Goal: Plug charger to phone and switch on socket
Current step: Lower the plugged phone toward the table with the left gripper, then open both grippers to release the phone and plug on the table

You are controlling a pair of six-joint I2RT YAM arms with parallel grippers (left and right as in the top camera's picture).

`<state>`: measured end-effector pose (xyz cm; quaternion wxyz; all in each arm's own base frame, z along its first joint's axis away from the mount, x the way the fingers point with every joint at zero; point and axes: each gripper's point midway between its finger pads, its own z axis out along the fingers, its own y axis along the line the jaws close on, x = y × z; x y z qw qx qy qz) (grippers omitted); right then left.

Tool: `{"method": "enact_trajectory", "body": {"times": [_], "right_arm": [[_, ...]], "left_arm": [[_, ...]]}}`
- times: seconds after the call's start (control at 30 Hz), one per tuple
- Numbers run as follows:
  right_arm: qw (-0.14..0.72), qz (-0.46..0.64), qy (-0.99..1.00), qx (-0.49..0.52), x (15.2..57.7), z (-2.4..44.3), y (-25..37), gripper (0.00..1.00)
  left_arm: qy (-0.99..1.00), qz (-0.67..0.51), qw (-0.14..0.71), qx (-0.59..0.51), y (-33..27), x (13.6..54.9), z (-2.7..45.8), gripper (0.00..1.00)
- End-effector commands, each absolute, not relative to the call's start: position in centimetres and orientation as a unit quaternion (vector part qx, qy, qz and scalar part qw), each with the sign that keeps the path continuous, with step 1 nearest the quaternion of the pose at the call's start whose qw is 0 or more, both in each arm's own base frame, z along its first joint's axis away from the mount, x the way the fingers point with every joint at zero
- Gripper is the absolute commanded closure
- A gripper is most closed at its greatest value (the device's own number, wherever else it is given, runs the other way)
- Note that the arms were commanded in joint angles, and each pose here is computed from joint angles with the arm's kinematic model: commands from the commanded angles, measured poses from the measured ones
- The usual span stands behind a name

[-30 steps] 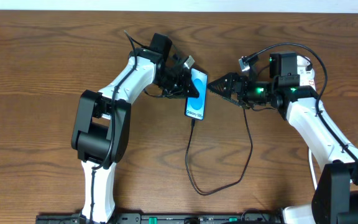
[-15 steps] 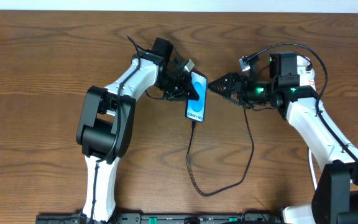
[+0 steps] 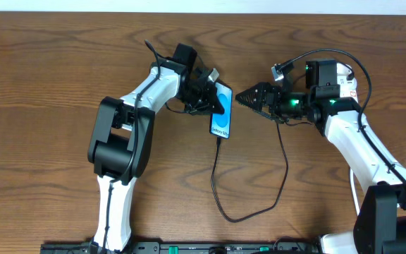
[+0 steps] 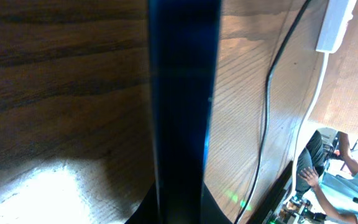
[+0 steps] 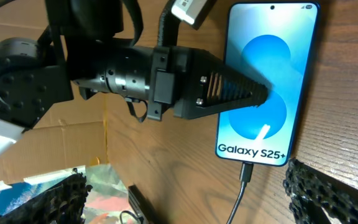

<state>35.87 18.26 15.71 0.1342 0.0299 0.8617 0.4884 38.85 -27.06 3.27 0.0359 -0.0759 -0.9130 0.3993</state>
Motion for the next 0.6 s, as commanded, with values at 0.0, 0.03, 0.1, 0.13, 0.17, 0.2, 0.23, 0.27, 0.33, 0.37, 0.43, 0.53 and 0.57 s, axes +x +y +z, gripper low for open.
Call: {"method": "enact_trajectory", "body": {"times": [0.0, 0.03, 0.1, 0.13, 0.17, 0.2, 0.23, 0.27, 0.33, 0.37, 0.43, 0.53, 0.57], "right_arm": [[0.139, 0.489, 0.861, 0.033, 36.1, 16.1, 18.0, 0.01], [0.139, 0.489, 0.861, 0.033, 36.1, 16.1, 18.0, 0.01], [0.139, 0.489, 0.861, 0.033, 36.1, 16.1, 18.0, 0.01], [0.139, 0.489, 0.861, 0.033, 36.1, 16.1, 18.0, 0.01], [0.139, 0.489, 0.861, 0.033, 36.1, 16.1, 18.0, 0.01], [0.139, 0.489, 0.861, 0.033, 36.1, 16.1, 18.0, 0.01], [0.139, 0.489, 0.861, 0.033, 36.1, 16.1, 18.0, 0.01], [0.139, 0.489, 0.861, 0.033, 36.1, 16.1, 18.0, 0.01], [0.139, 0.489, 0.861, 0.033, 36.1, 16.1, 18.0, 0.01], [0.138, 0.489, 0.861, 0.034, 36.1, 16.1, 18.0, 0.01], [0.138, 0.488, 0.861, 0.034, 36.1, 16.1, 18.0, 0.01], [0.137, 0.488, 0.861, 0.035, 36.0, 16.0, 18.0, 0.01], [0.136, 0.488, 0.861, 0.035, 36.0, 16.0, 18.0, 0.01]], "left_arm": [[-0.912, 0.402, 0.053, -0.069, -27.3, 38.4, 2.2, 0.93], [-0.912, 0.401, 0.055, -0.068, -27.3, 38.4, 2.0, 0.93], [-0.912, 0.399, 0.062, -0.067, -27.4, 38.2, 1.4, 0.93], [-0.913, 0.399, 0.064, -0.066, -27.4, 38.1, 1.2, 0.93], [-0.913, 0.398, 0.065, -0.065, -27.3, 38.1, 1.1, 0.92], [-0.913, 0.398, 0.065, -0.065, -27.3, 38.1, 1.1, 0.92], [-0.913, 0.398, 0.065, -0.065, -27.3, 38.1, 1.1, 0.91], [-0.913, 0.398, 0.065, -0.065, -27.3, 38.1, 1.1, 0.87], [-0.913, 0.398, 0.065, -0.065, -27.3, 38.1, 1.1, 0.85], [-0.913, 0.398, 0.065, -0.065, -27.3, 38.1, 1.1, 0.84], [-0.913, 0.398, 0.065, -0.065, -27.3, 38.1, 1.1, 0.83], [-0.92, 0.382, 0.061, -0.064, -26.9, 38.2, 0.6, 0.76], [-0.921, 0.379, 0.061, -0.063, -26.9, 38.2, 0.5, 0.75]]}}
